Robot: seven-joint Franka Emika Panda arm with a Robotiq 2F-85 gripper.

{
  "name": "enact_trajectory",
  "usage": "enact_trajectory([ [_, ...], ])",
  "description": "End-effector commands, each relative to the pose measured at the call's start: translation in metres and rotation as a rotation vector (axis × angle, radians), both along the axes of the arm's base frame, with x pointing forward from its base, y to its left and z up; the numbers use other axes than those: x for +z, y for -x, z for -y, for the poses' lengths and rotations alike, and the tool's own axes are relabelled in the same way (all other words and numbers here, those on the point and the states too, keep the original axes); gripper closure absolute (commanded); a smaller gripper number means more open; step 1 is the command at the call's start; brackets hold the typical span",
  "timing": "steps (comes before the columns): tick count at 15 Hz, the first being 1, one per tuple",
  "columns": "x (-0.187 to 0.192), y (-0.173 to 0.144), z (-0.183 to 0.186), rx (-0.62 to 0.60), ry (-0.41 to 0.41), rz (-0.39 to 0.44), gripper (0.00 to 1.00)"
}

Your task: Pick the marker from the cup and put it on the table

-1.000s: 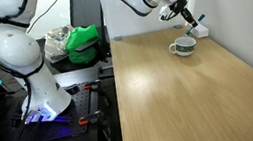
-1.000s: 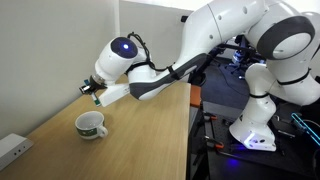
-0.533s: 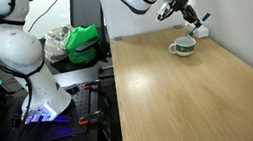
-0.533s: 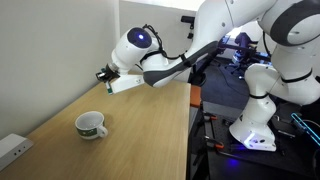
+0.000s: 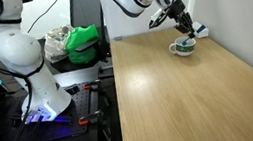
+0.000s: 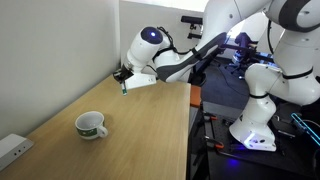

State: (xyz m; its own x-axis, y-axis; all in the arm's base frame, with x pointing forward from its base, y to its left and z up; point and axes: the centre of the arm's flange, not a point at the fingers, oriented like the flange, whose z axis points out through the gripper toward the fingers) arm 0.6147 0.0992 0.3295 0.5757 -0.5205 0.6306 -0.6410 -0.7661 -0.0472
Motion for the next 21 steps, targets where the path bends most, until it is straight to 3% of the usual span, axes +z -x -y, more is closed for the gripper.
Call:
enact_trajectory([
  [1,0.011,0.037,0.018,-0.067,-0.074,-0.057,0.95],
  [9,0.009,0.070,0.034,-0.083,-0.216,-0.156,0.95],
  [18,0.006,0.071,0.040,-0.098,-0.311,-0.193,0.95],
  [19,0.006,0.071,0.040,-0.100,-0.317,-0.193,0.91],
  [20,0.006,0.070,0.040,-0.100,-0.322,-0.196,0.60],
  [21,0.006,0.070,0.039,-0.099,-0.328,-0.195,0.54],
])
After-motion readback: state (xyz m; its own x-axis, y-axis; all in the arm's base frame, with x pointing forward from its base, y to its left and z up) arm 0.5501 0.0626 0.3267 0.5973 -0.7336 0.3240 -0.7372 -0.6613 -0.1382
